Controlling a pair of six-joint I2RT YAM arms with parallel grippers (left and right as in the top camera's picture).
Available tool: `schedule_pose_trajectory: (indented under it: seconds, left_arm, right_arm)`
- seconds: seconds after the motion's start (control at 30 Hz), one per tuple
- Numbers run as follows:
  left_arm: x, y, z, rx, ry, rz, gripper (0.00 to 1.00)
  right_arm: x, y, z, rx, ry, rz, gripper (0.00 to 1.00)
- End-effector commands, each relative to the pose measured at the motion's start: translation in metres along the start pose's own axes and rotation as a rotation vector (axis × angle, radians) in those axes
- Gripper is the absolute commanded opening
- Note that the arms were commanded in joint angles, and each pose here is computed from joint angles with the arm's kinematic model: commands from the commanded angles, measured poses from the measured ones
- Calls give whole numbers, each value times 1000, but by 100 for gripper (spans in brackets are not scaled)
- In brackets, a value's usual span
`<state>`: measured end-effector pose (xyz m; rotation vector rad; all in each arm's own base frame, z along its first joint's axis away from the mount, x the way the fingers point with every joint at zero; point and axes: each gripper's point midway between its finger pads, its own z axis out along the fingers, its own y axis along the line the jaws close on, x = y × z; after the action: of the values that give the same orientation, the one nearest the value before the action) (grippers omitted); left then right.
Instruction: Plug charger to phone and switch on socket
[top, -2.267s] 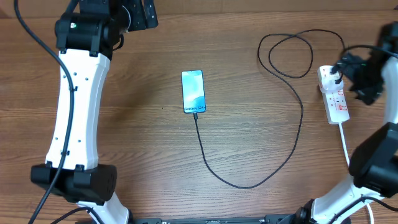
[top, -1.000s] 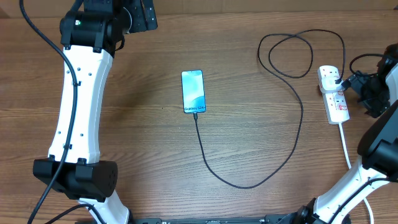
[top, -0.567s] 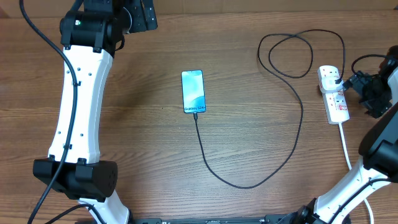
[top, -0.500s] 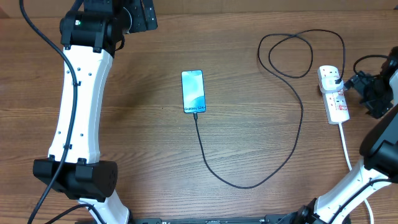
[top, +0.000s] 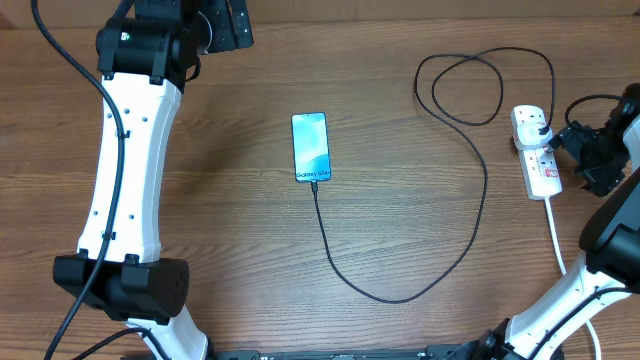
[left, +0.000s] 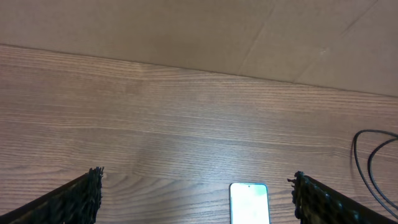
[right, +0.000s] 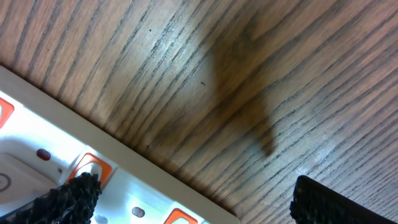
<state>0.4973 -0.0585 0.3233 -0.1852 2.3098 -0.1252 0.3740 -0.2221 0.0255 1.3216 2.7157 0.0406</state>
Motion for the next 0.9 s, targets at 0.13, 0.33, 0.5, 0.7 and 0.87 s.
schedule_pose_trajectory:
  seconds: [0.13,0.33,0.5,0.7,0.87]
  left_arm:
    - [0,2,1,-15,-3,13,100]
    - [0,2,1,-15,-3,13,100]
    - [0,2,1,-15,-3,13,100]
    - [0,2,1,-15,-3,13,100]
    - [0,2,1,-15,-3,13,100]
  right_arm:
    - [-4,2,7,-14,-10,1,100]
    - [0,1,8,-10,4,1,100]
    - [9,2,15,-21,32,1,100]
    - [15,5,19,-47,52,-2,100]
    - [19,13,18,-96,74,-27,100]
